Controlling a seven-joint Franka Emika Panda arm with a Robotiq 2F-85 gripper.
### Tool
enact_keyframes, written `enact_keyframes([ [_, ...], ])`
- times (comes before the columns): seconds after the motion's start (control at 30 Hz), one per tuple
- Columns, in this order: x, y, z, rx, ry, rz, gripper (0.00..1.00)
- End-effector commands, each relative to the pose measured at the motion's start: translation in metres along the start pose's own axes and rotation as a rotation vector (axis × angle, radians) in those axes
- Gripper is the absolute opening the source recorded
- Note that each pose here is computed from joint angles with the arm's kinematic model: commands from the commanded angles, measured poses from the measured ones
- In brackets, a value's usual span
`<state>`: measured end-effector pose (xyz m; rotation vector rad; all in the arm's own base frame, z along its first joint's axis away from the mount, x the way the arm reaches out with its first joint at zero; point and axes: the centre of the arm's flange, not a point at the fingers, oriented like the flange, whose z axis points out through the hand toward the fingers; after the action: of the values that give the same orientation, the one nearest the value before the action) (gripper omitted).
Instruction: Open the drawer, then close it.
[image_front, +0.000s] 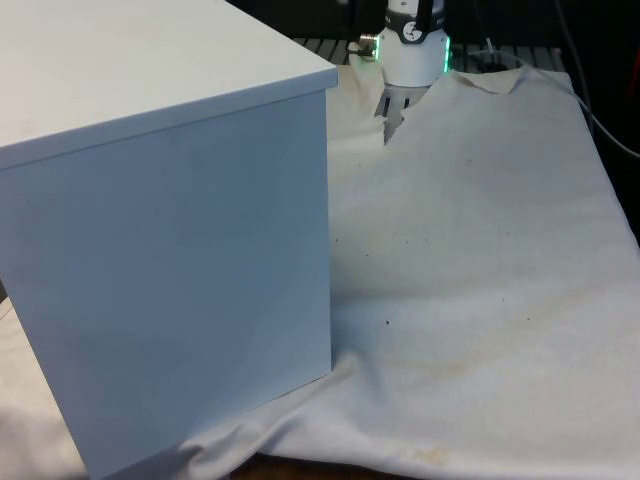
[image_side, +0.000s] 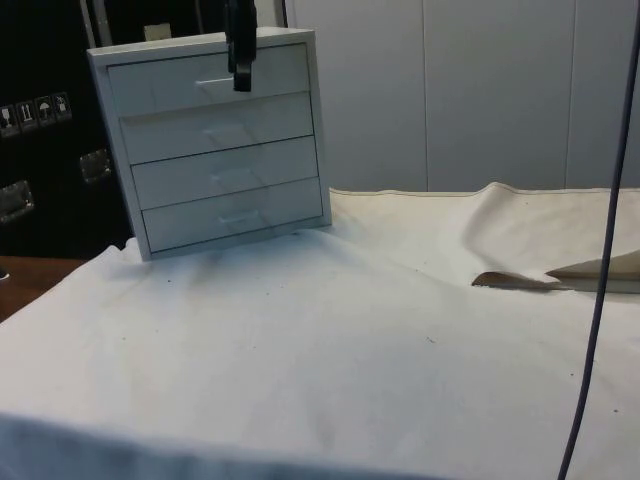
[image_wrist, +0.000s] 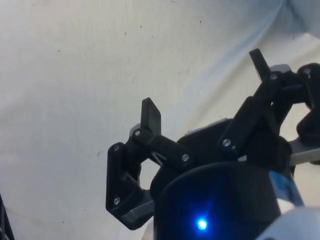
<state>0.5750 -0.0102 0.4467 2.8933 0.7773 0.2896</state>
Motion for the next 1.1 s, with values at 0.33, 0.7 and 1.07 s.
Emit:
enact_keyframes([
  [0.33, 0.0, 0.005, 0.006, -0.051, 0.034, -0.065, 1.0],
  [0.7, 0.004, 0.008, 0.014, -0.083, 0.045, -0.099, 1.0],
  [1.07, 0.006, 0.015, 0.02, -0.141, 0.04, -0.159, 1.0],
])
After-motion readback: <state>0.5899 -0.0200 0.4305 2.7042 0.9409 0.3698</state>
